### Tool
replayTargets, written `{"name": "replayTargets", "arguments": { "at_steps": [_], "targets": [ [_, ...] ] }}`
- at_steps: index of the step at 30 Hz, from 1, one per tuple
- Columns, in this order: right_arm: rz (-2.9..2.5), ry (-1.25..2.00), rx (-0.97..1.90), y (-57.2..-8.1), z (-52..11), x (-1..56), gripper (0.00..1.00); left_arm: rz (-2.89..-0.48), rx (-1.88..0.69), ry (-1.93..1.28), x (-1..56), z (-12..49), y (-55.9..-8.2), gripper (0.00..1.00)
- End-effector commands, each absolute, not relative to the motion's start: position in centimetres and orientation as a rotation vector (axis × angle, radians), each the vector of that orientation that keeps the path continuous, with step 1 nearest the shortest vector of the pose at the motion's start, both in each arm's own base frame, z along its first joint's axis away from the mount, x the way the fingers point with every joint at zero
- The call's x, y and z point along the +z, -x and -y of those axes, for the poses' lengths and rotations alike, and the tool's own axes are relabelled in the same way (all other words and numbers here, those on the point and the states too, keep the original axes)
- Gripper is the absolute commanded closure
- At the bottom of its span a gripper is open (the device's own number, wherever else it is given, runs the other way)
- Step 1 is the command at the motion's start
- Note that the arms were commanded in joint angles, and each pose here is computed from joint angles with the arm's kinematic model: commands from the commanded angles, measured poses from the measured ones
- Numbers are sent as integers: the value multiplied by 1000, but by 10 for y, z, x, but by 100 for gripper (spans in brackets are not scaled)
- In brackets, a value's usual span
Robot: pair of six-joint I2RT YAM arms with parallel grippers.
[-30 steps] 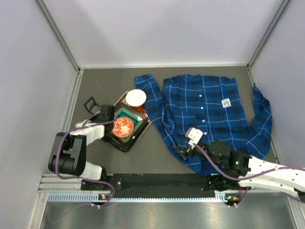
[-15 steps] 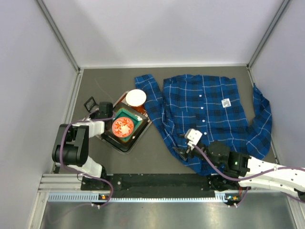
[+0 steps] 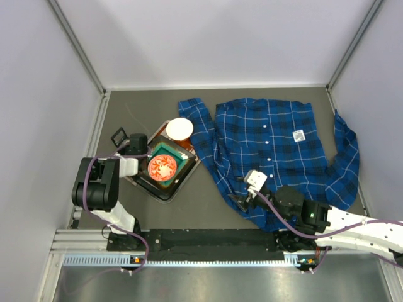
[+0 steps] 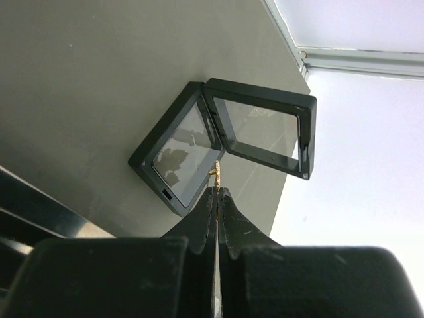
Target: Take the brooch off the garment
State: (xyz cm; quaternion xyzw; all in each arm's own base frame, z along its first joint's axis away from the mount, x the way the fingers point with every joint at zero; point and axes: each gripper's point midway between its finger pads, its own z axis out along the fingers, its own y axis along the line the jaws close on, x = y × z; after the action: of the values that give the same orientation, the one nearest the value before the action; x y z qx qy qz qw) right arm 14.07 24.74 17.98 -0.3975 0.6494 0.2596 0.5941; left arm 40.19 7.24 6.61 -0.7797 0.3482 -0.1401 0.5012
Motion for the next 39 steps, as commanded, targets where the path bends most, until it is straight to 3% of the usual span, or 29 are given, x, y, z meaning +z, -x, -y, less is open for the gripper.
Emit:
{"name": "replayTargets", "arguments": {
  "at_steps": [1, 26, 34, 39],
  "targets": [
    [-1457, 900, 651, -137, -253, 195, 37, -624, -475, 1960, 74, -82, -408, 100],
    [-1447, 892, 673, -135, -253, 198, 37, -639, -476, 1965, 65, -89, -410, 100],
    [-1444, 889, 675, -135, -253, 200, 37, -651, -484, 1965, 65, -90, -411, 80],
    [-1443, 893, 675, -134, -253, 199, 36, -659, -480, 1967, 70, -89, -409, 76]
  ]
}}
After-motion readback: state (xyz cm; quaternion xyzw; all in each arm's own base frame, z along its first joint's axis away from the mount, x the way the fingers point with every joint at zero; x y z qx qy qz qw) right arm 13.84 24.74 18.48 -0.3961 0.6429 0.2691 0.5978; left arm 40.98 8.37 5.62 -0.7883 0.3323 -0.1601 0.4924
